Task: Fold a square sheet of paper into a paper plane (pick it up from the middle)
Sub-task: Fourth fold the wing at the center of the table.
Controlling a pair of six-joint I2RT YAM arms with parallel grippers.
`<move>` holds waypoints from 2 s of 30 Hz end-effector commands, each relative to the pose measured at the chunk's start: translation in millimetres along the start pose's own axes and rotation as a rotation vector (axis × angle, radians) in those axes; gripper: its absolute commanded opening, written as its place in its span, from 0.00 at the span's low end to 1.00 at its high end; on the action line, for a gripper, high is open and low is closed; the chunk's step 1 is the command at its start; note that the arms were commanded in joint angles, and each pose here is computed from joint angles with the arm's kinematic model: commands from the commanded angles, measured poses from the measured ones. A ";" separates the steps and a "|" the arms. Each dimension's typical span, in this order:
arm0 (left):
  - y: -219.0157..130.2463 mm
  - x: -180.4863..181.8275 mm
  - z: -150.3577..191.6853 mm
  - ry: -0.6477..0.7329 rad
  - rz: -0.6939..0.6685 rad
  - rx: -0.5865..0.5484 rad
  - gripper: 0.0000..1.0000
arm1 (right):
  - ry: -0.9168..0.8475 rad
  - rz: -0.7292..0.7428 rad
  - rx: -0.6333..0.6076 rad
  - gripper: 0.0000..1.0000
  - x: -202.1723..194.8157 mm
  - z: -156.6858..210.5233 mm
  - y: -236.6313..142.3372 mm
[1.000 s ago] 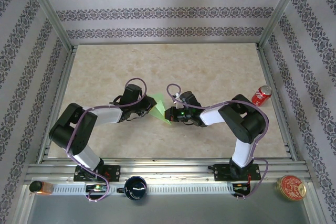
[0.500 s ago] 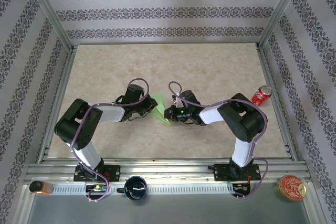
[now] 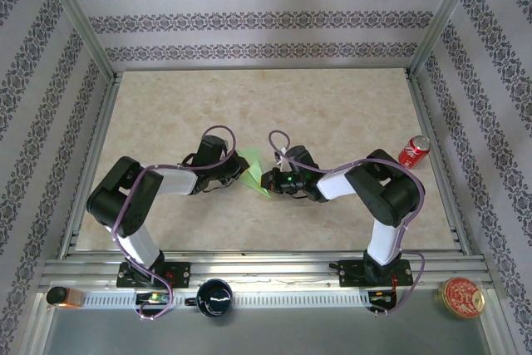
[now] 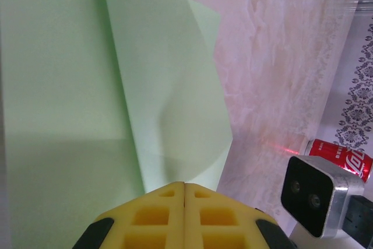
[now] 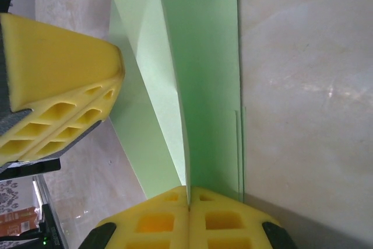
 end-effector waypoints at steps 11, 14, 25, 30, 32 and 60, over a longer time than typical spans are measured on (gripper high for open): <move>8.1 -14.1 -6.8 0.034 0.087 0.019 0.04 | 0.042 0.046 0.020 0.04 -6.5 10.3 -0.9; 12.4 -10.8 -8.4 0.029 0.079 0.020 0.04 | 0.049 0.051 0.024 0.04 -8.2 11.9 -0.1; 18.5 -8.4 -10.7 0.026 0.069 0.015 0.04 | 0.066 0.055 0.034 0.04 -10.0 12.8 0.5; 19.6 -10.0 -11.0 0.032 0.072 0.019 0.04 | 0.074 0.056 0.042 0.04 -11.2 13.3 1.1; 21.3 -9.0 -11.7 0.029 0.062 0.019 0.04 | 0.079 0.057 0.044 0.04 -11.8 13.4 1.2; 33.1 0.1 -14.9 0.028 -0.003 0.037 0.04 | 0.102 0.062 0.055 0.07 -15.5 14.5 0.8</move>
Point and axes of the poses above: each hand's point on the last joint's axis, 136 mm out from that joint toward the fingers, its own y axis out along the fingers, its own x axis along the line the jaws close on, z = x × y, the point moved 9 cm from there along -y, back along the fingers, and after that the axes turned 13 degrees about -y, right-handed, at the moved point
